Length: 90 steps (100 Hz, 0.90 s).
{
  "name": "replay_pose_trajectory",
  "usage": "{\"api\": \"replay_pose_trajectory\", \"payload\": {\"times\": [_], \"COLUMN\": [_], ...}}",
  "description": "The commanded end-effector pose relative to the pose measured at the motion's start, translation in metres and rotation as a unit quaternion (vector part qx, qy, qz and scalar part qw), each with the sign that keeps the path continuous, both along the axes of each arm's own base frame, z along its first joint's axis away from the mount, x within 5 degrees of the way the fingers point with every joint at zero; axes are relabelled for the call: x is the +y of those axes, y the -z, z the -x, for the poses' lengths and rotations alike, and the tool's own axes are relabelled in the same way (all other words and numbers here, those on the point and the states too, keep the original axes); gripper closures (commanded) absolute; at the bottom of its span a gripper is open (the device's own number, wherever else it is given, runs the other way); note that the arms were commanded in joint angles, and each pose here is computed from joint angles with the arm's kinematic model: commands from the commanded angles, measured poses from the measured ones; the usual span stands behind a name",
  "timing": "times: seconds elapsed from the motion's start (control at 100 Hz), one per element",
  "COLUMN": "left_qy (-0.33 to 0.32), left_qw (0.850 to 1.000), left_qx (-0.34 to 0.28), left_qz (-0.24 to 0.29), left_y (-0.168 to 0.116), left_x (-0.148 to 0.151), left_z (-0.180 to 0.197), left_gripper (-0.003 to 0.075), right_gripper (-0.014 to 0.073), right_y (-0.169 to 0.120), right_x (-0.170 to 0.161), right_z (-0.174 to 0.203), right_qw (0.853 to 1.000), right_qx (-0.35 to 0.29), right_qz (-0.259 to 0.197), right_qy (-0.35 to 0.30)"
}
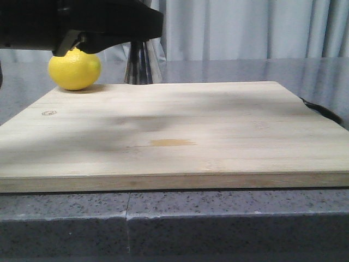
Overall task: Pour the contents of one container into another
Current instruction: 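Hold the tilted beaker, pouring liquid into the jigger held by left gripper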
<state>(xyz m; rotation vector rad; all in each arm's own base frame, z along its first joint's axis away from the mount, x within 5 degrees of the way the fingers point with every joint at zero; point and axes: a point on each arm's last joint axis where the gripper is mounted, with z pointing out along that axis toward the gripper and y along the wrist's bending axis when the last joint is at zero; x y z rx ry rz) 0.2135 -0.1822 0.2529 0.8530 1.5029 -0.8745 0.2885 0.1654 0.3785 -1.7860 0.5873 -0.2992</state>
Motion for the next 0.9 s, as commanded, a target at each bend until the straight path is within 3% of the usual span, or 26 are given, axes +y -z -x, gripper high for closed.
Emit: {"api": "replay_pose_trajectory", "payload": {"times": [0.0, 0.89], "left_qy": [0.006, 0.006], "left_qw": [0.998, 0.998], "left_qx": [-0.029, -0.029], "left_qz": [0.056, 0.056], "left_y": [-0.0246, -0.0246], "left_x": [0.0001, 0.0001], "left_z": [0.0013, 0.0013], "left_gripper": [0.0739, 0.0739], "right_gripper": [0.0370, 0.0370], "right_y": [-0.0290, -0.0293], "right_x": [-0.0041, 0.0001], "right_z": [0.0095, 0.0111], "right_qw": [0.999, 0.997], "right_qx": [-0.036, -0.077], "right_qz": [-0.036, -0.014], "right_qy": [0.009, -0.003]}}
